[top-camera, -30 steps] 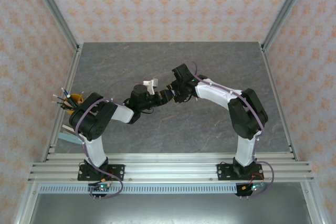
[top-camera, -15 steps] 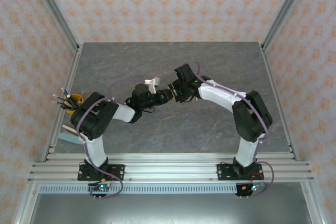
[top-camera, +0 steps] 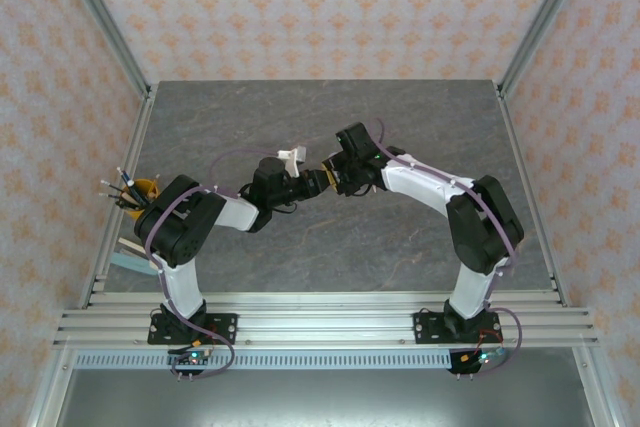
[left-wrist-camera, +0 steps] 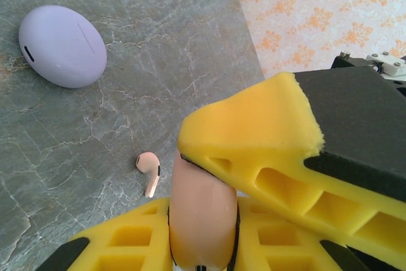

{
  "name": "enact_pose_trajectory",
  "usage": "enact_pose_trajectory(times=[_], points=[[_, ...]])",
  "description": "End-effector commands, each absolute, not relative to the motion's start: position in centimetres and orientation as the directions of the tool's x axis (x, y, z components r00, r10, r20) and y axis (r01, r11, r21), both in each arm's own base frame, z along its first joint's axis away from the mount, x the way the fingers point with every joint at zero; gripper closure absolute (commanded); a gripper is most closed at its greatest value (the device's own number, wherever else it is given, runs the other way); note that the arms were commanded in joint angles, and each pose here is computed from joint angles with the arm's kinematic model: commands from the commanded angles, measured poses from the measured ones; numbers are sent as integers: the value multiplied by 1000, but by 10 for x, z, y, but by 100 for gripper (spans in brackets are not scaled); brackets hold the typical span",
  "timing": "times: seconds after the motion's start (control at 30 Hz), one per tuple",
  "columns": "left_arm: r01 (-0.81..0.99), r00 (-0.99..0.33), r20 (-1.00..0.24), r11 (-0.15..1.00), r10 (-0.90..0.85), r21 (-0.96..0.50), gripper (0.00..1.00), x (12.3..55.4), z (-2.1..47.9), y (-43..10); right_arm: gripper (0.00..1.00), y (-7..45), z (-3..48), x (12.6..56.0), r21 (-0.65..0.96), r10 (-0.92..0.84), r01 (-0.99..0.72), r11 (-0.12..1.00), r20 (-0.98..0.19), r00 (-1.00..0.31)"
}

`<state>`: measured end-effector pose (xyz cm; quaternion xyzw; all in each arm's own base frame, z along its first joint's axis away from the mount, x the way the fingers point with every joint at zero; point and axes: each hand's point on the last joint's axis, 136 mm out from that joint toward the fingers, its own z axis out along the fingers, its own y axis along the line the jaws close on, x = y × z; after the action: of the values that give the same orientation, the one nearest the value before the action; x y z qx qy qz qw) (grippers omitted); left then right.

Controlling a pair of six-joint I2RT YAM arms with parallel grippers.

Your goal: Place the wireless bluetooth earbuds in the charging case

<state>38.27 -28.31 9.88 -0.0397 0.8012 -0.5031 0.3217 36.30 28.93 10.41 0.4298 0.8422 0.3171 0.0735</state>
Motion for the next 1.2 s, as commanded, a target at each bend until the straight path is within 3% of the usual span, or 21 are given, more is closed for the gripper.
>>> enact_pose_trajectory(times=[0.0, 0.13, 0.43, 0.6, 0.7, 0.9, 1.03, 1.17], points=[[308, -727, -541, 503, -423, -807, 74, 398, 127, -279, 56, 291, 111, 348, 593, 749, 675, 438, 174, -639], [305, -713, -544, 502, -443, -809, 71, 402, 133, -277, 56, 291, 112, 348, 596, 748, 674, 435, 176, -639], [323, -713, -550, 493, -435, -808, 90, 404, 139, -281, 56, 287, 116, 350, 608, 753, 673, 421, 179, -634], [320, -733, -541, 492, -414, -810, 96, 401, 136, -284, 36, 273, 134, 360, 653, 753, 638, 409, 154, -640], [326, -750, -536, 489, -388, -809, 97, 397, 138, -287, 31, 250, 154, 367, 686, 758, 598, 414, 104, -644], [379, -790, -551, 492, -270, -784, 97, 379, 156, -294, 30, 191, 178, 367, 720, 708, 439, 538, -104, -698], [426, -800, -570, 495, -184, -757, 97, 365, 174, -295, 30, 190, 196, 360, 720, 495, 117, 684, -341, -799], [458, -805, -580, 492, -125, -741, 100, 356, 189, -297, 30, 202, 203, 344, 719, 348, -109, 687, -457, -819]])
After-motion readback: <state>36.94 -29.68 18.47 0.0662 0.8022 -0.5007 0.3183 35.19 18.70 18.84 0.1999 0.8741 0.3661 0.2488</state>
